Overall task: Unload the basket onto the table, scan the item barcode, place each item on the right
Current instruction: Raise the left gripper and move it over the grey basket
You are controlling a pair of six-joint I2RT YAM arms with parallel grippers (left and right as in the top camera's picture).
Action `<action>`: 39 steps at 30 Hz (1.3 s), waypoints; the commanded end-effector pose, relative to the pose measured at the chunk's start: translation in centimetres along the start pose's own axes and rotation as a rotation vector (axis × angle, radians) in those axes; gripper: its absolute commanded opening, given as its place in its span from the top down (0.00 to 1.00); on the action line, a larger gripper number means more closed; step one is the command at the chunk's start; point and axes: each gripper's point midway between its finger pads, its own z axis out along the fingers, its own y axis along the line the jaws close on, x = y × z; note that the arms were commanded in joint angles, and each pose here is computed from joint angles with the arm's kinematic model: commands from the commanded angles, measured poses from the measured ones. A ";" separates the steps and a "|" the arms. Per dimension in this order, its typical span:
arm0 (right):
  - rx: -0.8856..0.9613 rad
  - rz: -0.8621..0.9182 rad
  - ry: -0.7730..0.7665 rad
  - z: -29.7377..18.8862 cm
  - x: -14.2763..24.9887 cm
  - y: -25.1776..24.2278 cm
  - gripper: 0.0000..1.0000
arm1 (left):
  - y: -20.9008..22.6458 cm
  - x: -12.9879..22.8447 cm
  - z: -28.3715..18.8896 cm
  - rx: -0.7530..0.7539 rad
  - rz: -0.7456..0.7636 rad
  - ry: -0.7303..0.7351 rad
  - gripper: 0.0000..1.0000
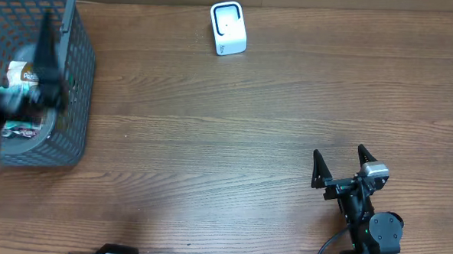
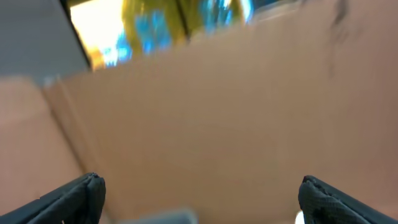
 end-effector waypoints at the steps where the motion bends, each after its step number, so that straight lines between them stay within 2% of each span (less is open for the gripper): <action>1: 0.008 -0.008 -0.004 0.0 0.2 -0.2 0.00 | 1.2 5.6 5.1 -0.129 0.065 0.244 0.00; 7: 0.008 -0.008 -0.004 0.0 0.2 -0.2 0.00 | -1.4 13.7 9.5 -0.058 0.104 0.537 0.00; 12: 0.008 -0.008 -0.004 0.0 0.2 -0.2 0.00 | -6.0 19.5 11.0 0.153 0.085 0.736 0.00; 16: 0.008 -0.008 -0.004 0.0 0.2 -0.2 0.00 | -9.2 21.9 11.6 0.307 0.042 0.813 0.00; 22: 0.008 -0.008 -0.004 0.0 0.2 -0.2 0.00 | -10.0 23.4 11.9 0.336 0.040 0.866 0.01; 26: 0.008 -0.008 -0.004 0.0 0.2 -0.2 0.00 | -9.1 22.7 12.7 0.285 0.053 0.828 0.00; 30: 0.008 -0.008 -0.004 0.0 0.2 -0.2 0.00 | -5.4 22.0 14.4 0.057 0.025 0.784 0.00; 33: 0.008 -0.008 -0.004 0.0 0.2 -0.2 0.00 | -2.4 21.4 15.3 -0.080 -0.033 0.739 0.00; 39: 0.008 -0.008 -0.004 0.0 0.2 -0.2 0.00 | 4.2 22.1 15.5 -0.258 -0.199 0.703 0.01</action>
